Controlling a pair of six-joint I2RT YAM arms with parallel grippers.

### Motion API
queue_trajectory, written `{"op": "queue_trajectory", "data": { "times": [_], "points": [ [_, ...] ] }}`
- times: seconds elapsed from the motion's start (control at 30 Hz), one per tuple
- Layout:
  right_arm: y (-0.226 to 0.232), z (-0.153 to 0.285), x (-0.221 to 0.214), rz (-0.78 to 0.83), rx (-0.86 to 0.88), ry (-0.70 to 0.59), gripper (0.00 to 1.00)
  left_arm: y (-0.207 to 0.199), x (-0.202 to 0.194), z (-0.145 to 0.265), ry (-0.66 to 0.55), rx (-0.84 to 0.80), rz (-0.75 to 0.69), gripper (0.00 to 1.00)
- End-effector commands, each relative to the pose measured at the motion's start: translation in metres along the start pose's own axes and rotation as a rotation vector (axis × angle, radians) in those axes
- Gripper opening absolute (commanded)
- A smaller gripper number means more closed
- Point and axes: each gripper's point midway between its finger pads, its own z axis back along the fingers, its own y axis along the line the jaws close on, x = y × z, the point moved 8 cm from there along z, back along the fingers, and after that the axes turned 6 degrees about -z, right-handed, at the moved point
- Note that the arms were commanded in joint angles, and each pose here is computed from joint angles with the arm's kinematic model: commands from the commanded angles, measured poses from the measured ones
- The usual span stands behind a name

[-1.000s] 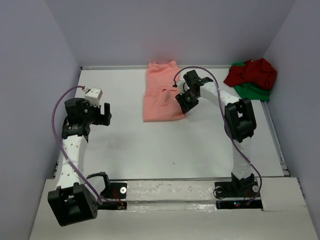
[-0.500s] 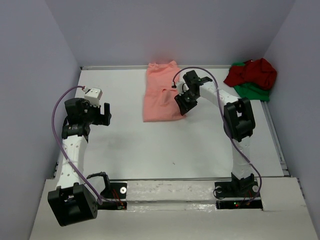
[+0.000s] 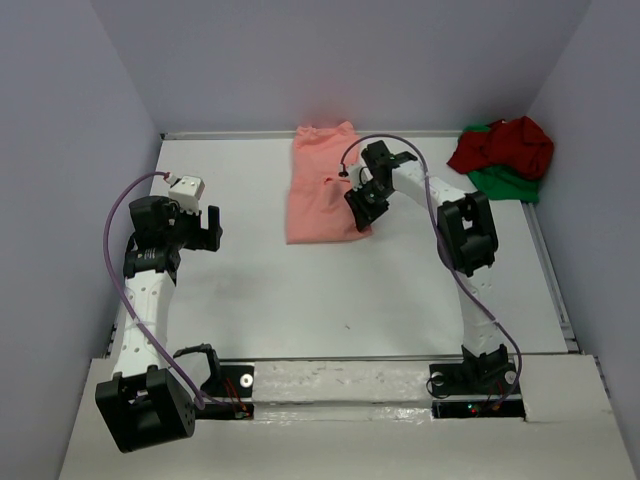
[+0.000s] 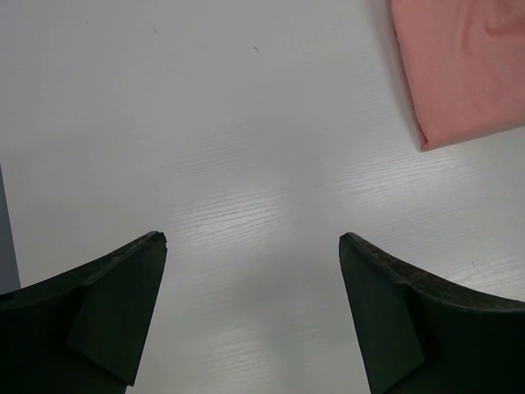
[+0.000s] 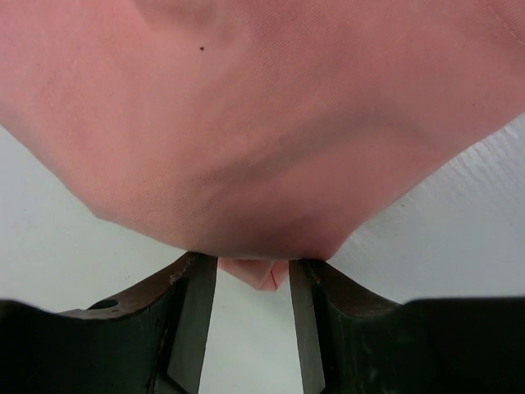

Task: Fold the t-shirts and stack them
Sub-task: Fold the folded rectangular tshirt in 1/3 of the way

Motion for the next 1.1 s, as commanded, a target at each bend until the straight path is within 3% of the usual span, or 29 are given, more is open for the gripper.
{"op": "queue_trajectory", "data": {
  "times": [0.0, 0.13, 0.23, 0.33, 0.37, 0.97, 1.07],
  "points": [
    [0.004, 0.003, 0.007, 0.013, 0.033, -0.004, 0.45, 0.002, 0.009, 0.004, -0.042, 0.016, -0.013, 0.96],
    [0.004, -0.003, 0.0, 0.007, 0.047, 0.025, 0.43, 0.002, 0.009, 0.003, -0.039, 0.014, -0.015, 0.96],
    [0.005, -0.003, -0.004, 0.009, 0.051, 0.035, 0.33, 0.003, 0.008, 0.003, -0.038, 0.015, -0.013, 0.96],
    [0.006, 0.0, -0.009, 0.012, 0.046, 0.04, 0.01, 0.002, 0.01, 0.004, -0.043, 0.013, -0.016, 0.96],
    [0.006, 0.002, -0.011, 0.012, 0.038, 0.043, 0.0, 0.002, 0.009, 0.004, -0.042, 0.013, -0.015, 0.96],
    [0.025, 0.065, -0.02, 0.054, -0.028, -0.019, 0.0, 0.0, 0.014, 0.006, -0.067, -0.001, -0.018, 0.96],
    [0.027, 0.066, -0.024, 0.049, -0.019, -0.006, 0.09, 0.0, 0.015, 0.006, -0.071, -0.003, -0.017, 0.96]
  ]
}}
